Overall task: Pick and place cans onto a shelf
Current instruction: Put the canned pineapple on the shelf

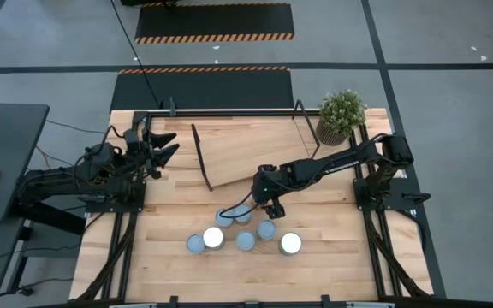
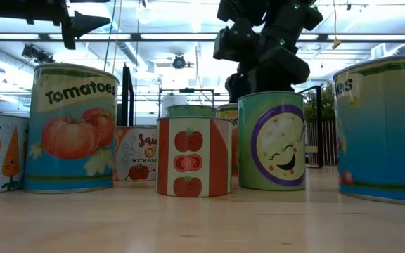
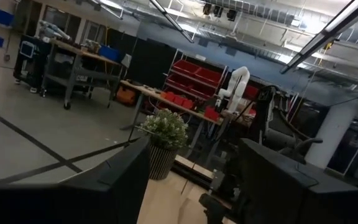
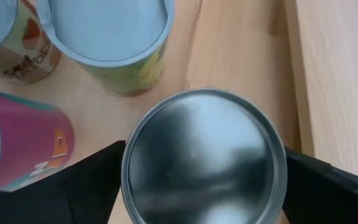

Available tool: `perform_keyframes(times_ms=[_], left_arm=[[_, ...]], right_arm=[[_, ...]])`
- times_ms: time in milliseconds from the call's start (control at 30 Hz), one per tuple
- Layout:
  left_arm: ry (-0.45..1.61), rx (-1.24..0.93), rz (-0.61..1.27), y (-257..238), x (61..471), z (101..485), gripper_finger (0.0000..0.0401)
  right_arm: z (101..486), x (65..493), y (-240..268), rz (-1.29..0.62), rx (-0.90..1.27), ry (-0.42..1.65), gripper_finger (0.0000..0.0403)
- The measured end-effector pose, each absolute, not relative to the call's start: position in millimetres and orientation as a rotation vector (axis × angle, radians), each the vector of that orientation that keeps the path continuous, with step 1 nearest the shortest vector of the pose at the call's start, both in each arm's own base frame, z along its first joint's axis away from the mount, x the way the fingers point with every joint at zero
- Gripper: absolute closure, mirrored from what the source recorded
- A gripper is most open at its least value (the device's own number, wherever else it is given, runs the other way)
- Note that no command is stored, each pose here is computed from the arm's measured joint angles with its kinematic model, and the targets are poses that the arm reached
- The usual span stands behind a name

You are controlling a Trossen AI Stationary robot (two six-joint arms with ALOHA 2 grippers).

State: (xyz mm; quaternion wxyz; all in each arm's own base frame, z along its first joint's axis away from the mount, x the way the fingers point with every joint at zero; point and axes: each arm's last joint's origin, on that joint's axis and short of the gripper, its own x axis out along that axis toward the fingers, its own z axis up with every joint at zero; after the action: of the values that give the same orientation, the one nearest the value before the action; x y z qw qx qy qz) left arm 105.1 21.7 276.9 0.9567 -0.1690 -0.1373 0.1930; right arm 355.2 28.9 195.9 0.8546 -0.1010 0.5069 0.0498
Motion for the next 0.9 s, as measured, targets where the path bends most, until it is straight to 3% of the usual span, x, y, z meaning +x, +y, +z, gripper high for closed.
perform_keyframes(times_ms=[267,667,900], left_arm=[[-0.274,-0.343,0.393,21.7,105.2,276.5,0.0154],[-0.252,-0.366,0.394,21.7,105.7,273.6,0.0154],[-0.236,-0.365,0.406,22.0,106.0,271.9,0.0154]], right_arm=[[204.4,357.4,20.9,0.088,-0.116,1.063,0.0082],[303.1,330.6,-23.5,0.092,-0.263,0.991,0.0075],[302.0,310.1,-89.1,0.092,-0.322,0.967,0.0069]])
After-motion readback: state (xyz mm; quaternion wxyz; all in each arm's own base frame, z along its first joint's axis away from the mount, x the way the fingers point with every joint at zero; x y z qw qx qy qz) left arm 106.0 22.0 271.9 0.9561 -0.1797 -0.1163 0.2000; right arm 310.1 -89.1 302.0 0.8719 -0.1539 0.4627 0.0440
